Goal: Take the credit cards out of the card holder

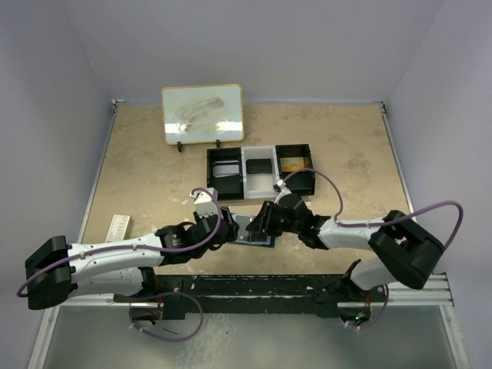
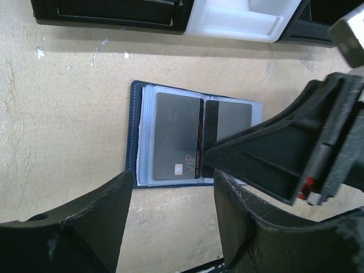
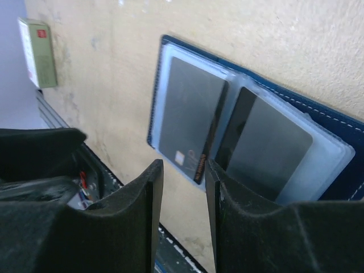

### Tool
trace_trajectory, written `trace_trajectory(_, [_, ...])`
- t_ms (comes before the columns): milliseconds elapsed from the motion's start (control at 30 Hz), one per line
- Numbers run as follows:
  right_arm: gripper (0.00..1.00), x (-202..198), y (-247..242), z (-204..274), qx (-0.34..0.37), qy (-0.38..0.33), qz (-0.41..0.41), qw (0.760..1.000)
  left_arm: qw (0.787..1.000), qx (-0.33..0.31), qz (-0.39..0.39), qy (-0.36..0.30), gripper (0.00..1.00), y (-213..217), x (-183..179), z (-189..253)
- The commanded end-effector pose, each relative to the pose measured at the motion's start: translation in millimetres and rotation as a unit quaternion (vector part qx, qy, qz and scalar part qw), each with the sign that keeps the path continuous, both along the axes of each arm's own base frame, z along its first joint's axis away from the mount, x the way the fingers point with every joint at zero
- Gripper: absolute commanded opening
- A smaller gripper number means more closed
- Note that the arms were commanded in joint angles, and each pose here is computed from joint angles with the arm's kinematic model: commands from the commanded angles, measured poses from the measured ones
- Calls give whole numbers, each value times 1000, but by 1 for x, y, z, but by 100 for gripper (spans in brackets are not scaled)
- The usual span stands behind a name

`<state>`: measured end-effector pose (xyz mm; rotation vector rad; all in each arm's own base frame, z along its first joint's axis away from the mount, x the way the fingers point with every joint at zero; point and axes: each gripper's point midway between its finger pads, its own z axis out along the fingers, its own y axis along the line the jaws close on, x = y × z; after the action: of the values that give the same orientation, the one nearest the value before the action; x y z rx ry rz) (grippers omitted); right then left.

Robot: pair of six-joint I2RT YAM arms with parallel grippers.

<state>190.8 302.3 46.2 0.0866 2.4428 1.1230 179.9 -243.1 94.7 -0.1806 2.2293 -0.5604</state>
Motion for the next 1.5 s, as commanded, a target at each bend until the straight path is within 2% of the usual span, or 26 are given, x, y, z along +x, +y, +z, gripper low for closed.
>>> trace_trajectory(0, [38, 3, 16, -7, 16, 3, 26, 1000, 1000, -6, 6, -4, 56, -2, 2, 1])
trace_trajectory(367, [33, 6, -2, -37, 22, 40, -37, 998, 1000, 19, -1, 4, 58, -6, 11, -17])
trace_trajectory(600, [29, 6, -10, -44, 25, 49, -52, 997, 999, 11, -21, 35, 54, -10, 26, -31])
trace_trajectory(800, [27, 5, -8, -45, 37, 55, -47, 997, 998, 1, -53, 35, 42, -24, 29, -29])
trace_trajectory(1200, [23, 7, -1, -43, 47, 59, -34, 997, 993, 59, -49, 92, 18, -12, 17, -79])
trace_trajectory(1267, [18, 7, 0, -41, 49, 56, -31, 997, 992, 57, -59, 97, 13, -15, 15, -82])
trace_trajectory(1467, [15, 8, -3, -38, 47, 53, -38, 997, 991, 72, -44, 105, 9, -3, 12, -85])
